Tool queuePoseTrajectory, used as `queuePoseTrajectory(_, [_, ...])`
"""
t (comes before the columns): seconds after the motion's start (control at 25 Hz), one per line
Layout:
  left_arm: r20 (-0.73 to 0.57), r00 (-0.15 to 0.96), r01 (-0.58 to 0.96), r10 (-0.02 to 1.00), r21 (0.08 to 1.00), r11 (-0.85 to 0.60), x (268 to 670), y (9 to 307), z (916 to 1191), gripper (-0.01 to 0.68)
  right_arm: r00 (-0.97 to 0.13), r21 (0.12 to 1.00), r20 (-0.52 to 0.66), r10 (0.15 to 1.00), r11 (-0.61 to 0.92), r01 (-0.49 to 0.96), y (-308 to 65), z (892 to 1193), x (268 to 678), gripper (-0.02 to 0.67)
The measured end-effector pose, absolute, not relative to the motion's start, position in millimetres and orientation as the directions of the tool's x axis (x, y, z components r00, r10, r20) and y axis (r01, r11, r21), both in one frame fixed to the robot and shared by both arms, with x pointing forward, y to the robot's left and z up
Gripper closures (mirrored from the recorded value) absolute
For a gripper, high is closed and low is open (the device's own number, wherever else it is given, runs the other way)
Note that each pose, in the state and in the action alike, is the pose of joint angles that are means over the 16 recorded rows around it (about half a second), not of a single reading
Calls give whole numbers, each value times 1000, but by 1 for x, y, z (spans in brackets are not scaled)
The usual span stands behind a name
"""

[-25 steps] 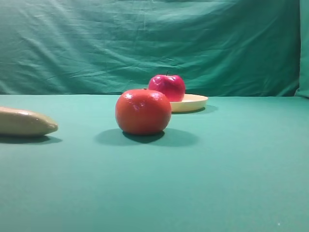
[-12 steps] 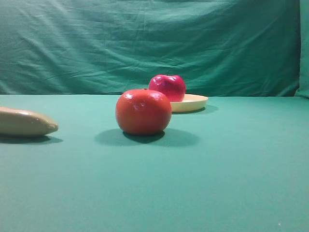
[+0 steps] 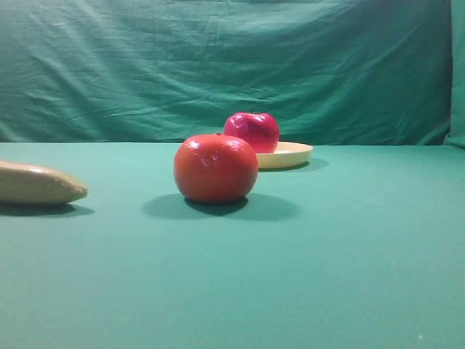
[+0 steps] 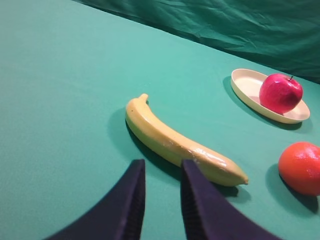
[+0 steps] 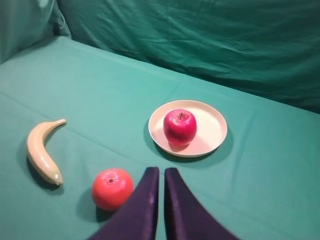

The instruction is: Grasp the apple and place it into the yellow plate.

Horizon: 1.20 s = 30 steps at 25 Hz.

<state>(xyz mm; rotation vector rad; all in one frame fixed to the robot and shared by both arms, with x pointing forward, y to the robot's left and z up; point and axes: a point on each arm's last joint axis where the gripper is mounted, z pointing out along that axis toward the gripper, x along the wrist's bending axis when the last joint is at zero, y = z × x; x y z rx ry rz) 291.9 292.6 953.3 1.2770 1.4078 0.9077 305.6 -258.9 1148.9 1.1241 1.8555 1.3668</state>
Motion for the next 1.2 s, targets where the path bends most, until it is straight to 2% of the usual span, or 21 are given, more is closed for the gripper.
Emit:
queuePoseTrajectory(0.36, [-180,45,241,983,956,164,292,293,953,516,-370,946,38,928,85,311,-274,1111,295,649])
queuePoseTrajectory(0.88, [-180,45,241,983,956,164,292,293,953,516,-119,959,25,993,10,283,-293,1027,289,649])
queuePoseTrajectory(1.2, [-180,45,241,983,956,164,292,293,953,516,-41,961,25,999,-12,275,-297,981,288,649])
